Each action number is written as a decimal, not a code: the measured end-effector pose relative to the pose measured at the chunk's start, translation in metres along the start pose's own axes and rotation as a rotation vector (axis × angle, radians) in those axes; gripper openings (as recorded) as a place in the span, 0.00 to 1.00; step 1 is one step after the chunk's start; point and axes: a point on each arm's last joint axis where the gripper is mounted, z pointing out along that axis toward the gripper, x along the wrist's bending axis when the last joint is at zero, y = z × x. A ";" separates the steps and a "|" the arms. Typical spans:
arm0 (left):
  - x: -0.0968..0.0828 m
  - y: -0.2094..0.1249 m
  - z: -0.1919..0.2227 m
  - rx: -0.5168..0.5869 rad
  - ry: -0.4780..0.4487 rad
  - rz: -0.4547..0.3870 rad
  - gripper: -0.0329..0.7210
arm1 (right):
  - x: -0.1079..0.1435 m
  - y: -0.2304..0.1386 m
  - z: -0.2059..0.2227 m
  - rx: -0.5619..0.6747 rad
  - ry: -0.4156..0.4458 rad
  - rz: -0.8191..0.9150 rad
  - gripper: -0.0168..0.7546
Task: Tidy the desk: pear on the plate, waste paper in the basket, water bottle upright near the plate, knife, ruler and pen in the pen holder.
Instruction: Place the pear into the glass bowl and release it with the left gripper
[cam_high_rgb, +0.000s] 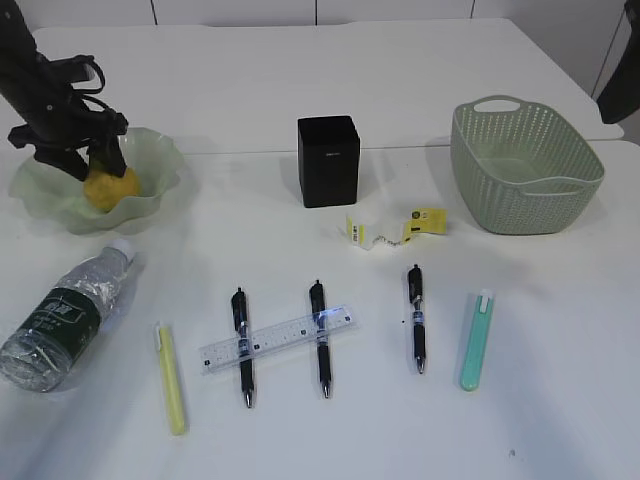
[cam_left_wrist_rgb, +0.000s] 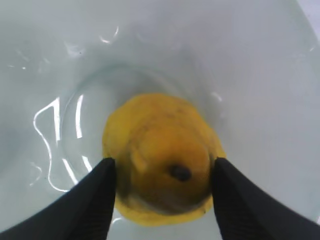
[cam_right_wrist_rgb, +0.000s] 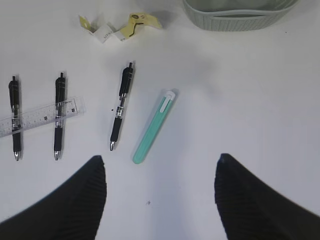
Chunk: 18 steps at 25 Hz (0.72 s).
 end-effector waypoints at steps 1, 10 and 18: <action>0.000 0.000 0.000 0.000 -0.002 -0.001 0.63 | 0.000 0.000 0.000 0.000 0.000 0.000 0.71; -0.005 0.010 -0.016 -0.064 -0.022 0.003 0.69 | 0.000 0.000 0.000 0.000 0.000 0.000 0.71; -0.015 0.020 -0.054 -0.140 -0.051 0.019 0.69 | 0.000 0.000 0.000 0.000 0.000 0.000 0.71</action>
